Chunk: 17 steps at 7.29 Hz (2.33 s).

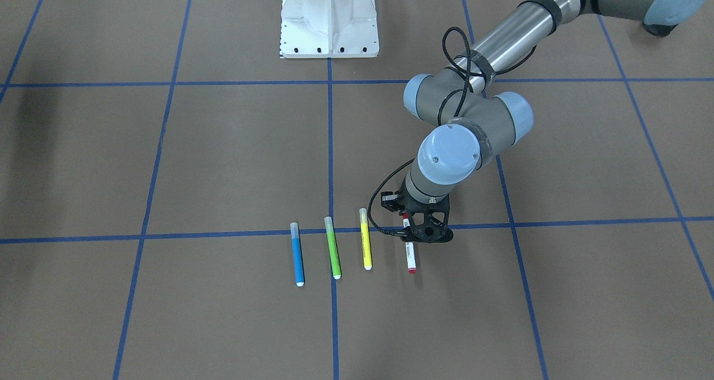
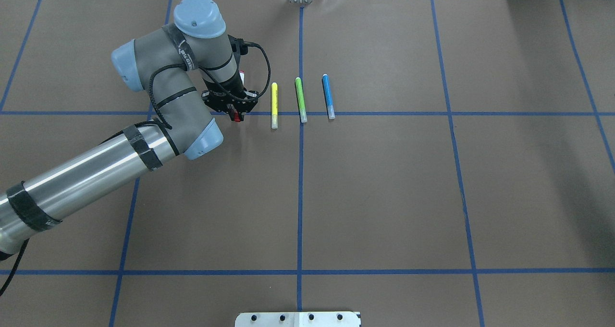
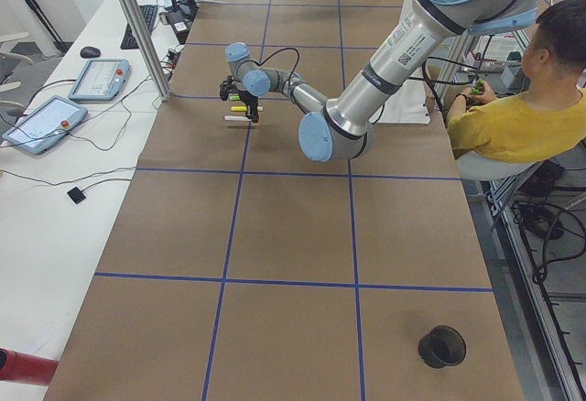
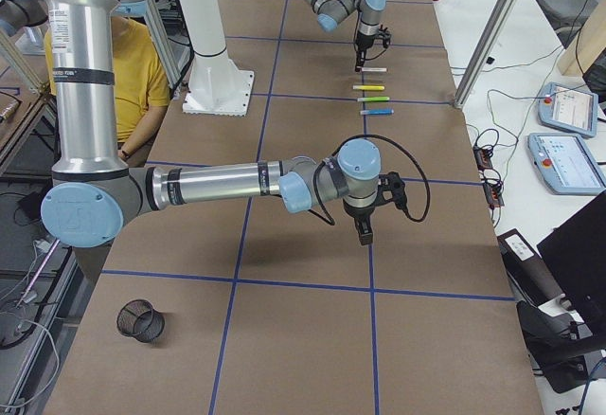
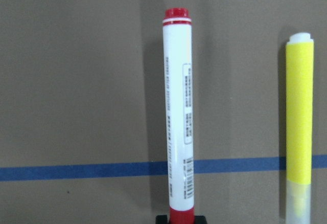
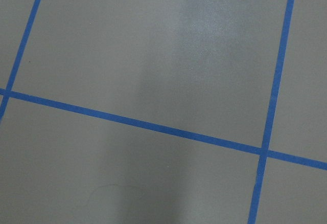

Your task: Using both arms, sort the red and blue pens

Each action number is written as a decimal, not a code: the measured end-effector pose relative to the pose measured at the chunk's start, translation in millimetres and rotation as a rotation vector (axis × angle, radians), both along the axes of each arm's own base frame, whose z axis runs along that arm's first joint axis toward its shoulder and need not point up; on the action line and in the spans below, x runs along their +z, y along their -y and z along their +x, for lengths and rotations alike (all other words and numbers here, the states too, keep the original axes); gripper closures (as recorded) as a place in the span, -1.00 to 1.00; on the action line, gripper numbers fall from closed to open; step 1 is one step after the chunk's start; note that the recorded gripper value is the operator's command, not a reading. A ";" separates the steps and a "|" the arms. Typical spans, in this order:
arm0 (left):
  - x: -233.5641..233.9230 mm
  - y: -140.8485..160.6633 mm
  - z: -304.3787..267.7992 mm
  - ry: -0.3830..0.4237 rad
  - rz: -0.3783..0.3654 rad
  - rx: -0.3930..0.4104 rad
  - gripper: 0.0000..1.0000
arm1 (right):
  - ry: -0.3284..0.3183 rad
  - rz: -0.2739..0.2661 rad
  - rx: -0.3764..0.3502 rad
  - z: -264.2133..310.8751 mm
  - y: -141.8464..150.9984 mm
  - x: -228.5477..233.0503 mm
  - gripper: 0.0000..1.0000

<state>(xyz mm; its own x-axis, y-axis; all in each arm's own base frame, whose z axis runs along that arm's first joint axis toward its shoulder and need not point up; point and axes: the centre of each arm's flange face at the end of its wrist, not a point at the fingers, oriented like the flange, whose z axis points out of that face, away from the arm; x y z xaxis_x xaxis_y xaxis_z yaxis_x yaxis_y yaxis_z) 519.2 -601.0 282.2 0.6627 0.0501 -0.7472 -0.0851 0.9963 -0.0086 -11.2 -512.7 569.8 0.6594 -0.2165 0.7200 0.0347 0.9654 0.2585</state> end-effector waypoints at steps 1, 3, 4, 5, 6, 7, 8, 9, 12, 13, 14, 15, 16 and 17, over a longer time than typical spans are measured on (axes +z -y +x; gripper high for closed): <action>8.9 -4.6 -15.4 -0.002 0.024 0.012 1.00 | 0.000 0.000 -0.001 0.0 -0.2 0.2 -1.00; 21.1 -15.1 -64.4 0.037 0.074 0.068 1.00 | 0.000 0.000 -0.001 0.1 -0.7 0.3 -1.00; 25.9 -24.2 -99.1 0.067 0.105 0.111 1.00 | 0.000 0.000 -0.001 0.1 -0.8 0.4 -1.00; 34.7 -38.7 -138.4 0.088 0.146 0.157 1.00 | 0.000 -0.001 -0.001 0.1 -1.2 1.0 -1.00; 51.9 -57.9 -179.9 0.106 0.190 0.206 1.00 | 0.000 -0.002 -0.001 0.2 -1.7 1.7 -1.00; 78.1 -81.3 -221.8 0.137 0.228 0.250 1.00 | 0.000 -0.003 -0.001 0.3 -2.1 2.3 -1.00; 110.6 -110.0 -264.6 0.186 0.259 0.291 1.00 | -0.001 -0.003 -0.002 0.3 -2.7 3.0 -1.00; 142.4 -140.0 -304.1 0.238 0.271 0.323 1.00 | -0.001 -0.003 -0.002 0.4 -3.2 3.6 -1.00; 226.8 -226.7 -420.7 0.441 0.278 0.435 1.00 | -0.001 -0.004 -0.003 0.5 -4.1 4.3 -1.00; 252.5 -253.1 -461.8 0.485 0.295 0.516 1.00 | -0.001 -0.005 -0.003 0.6 -4.8 5.1 -1.00; 275.5 -279.3 -498.2 0.524 0.318 0.596 1.00 | -0.001 -0.007 -0.004 0.7 -5.7 6.1 -1.00; 296.7 -308.5 -527.8 0.571 0.327 0.657 1.00 | -0.001 -0.008 -0.004 0.8 -6.7 7.3 -1.00; 315.4 -339.6 -550.4 0.624 0.320 0.711 1.00 | -0.001 -0.010 -0.005 0.9 -7.5 8.2 -1.00; 330.0 -368.2 -567.8 0.665 0.315 0.788 1.00 | -0.001 -0.011 -0.005 1.1 -8.4 9.2 -1.00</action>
